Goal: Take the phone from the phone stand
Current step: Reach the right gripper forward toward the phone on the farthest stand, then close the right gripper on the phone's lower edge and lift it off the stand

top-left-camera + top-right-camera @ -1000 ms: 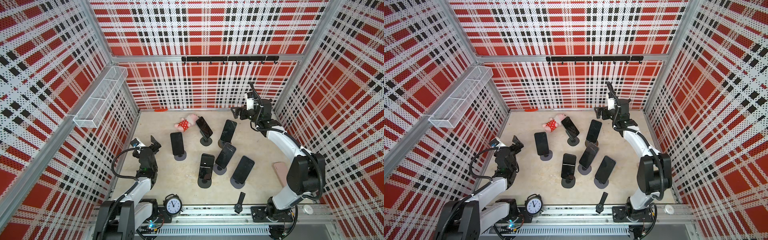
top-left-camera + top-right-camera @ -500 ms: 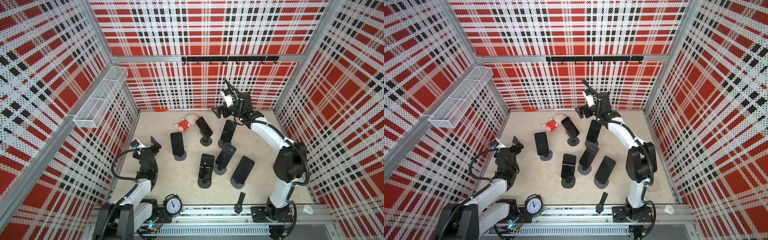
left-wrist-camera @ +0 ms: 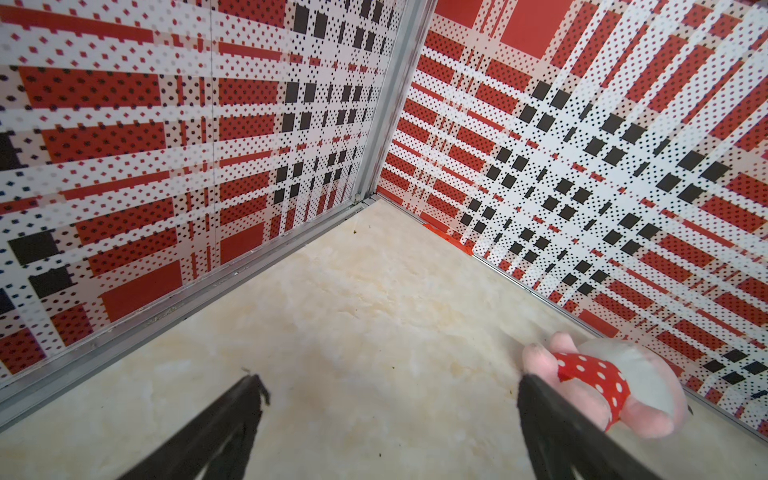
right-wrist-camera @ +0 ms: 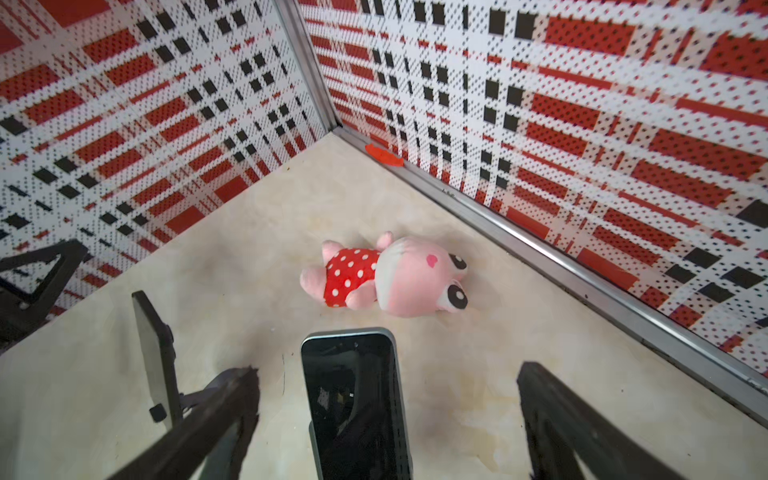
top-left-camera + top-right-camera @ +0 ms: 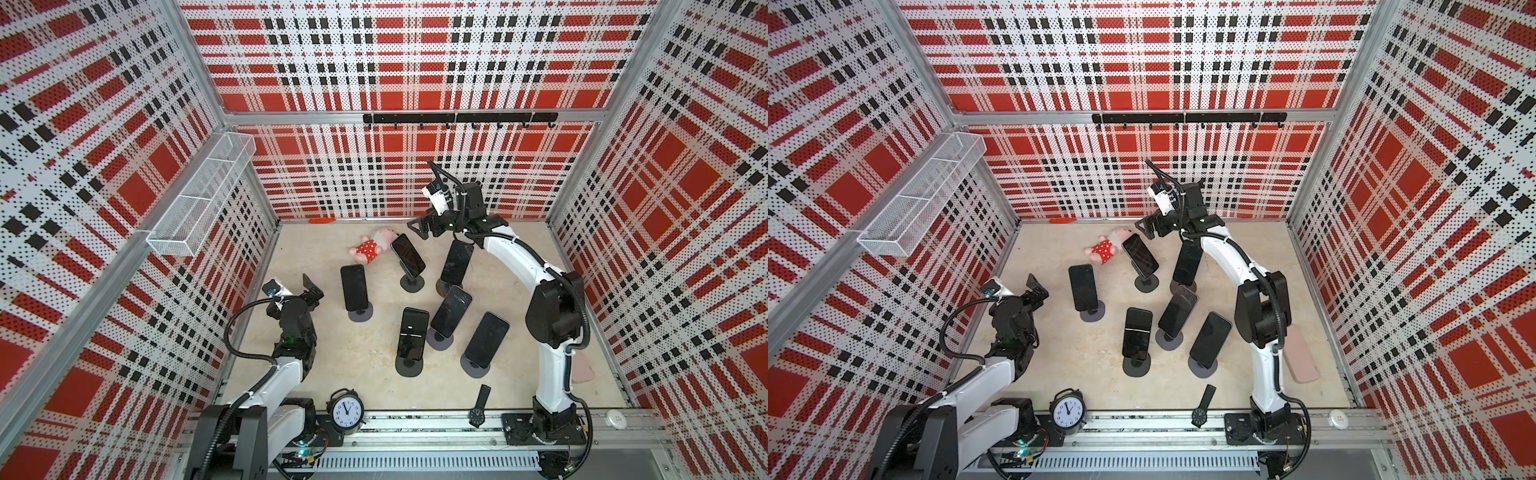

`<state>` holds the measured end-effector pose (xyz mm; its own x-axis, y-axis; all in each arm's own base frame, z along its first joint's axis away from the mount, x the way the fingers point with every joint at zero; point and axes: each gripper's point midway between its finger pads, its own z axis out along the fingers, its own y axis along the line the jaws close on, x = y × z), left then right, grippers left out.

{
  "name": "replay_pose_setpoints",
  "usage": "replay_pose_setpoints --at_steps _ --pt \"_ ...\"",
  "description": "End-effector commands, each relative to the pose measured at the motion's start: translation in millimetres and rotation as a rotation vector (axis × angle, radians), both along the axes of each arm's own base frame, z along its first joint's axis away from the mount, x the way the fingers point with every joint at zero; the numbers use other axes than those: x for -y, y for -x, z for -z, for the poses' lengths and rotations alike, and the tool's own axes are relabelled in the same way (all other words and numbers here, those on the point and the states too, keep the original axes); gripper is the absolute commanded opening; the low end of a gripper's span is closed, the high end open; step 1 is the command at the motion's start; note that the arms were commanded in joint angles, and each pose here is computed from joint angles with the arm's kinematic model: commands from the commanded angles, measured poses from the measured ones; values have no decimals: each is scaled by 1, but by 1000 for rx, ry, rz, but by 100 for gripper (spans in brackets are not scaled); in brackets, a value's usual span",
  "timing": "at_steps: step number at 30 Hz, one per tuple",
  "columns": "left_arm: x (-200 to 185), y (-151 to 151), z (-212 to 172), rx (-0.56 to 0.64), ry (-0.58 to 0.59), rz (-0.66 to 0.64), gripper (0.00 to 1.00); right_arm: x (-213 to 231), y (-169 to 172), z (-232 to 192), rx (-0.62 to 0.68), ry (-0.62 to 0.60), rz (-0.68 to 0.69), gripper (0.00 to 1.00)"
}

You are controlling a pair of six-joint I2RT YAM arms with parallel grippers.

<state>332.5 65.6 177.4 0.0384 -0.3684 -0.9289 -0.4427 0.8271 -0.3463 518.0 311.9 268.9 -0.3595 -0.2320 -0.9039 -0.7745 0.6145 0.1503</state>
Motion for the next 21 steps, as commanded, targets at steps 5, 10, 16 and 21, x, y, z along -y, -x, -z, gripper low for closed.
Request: replay_pose_setpoints --at_steps 5,10,16,21 --pt "-2 -4 -5 -10 -11 -35 98 -28 5 28 -46 59 -93 100" --pt "-1 -5 -4 -15 -12 -29 98 -33 4 39 -35 99 -112 100" --pt "-2 -5 -4 -16 -14 -42 98 -35 2 52 -70 127 -115 100" --pt "-3 -3 -5 -15 -14 -53 98 -37 4 64 -96 169 -112 100"
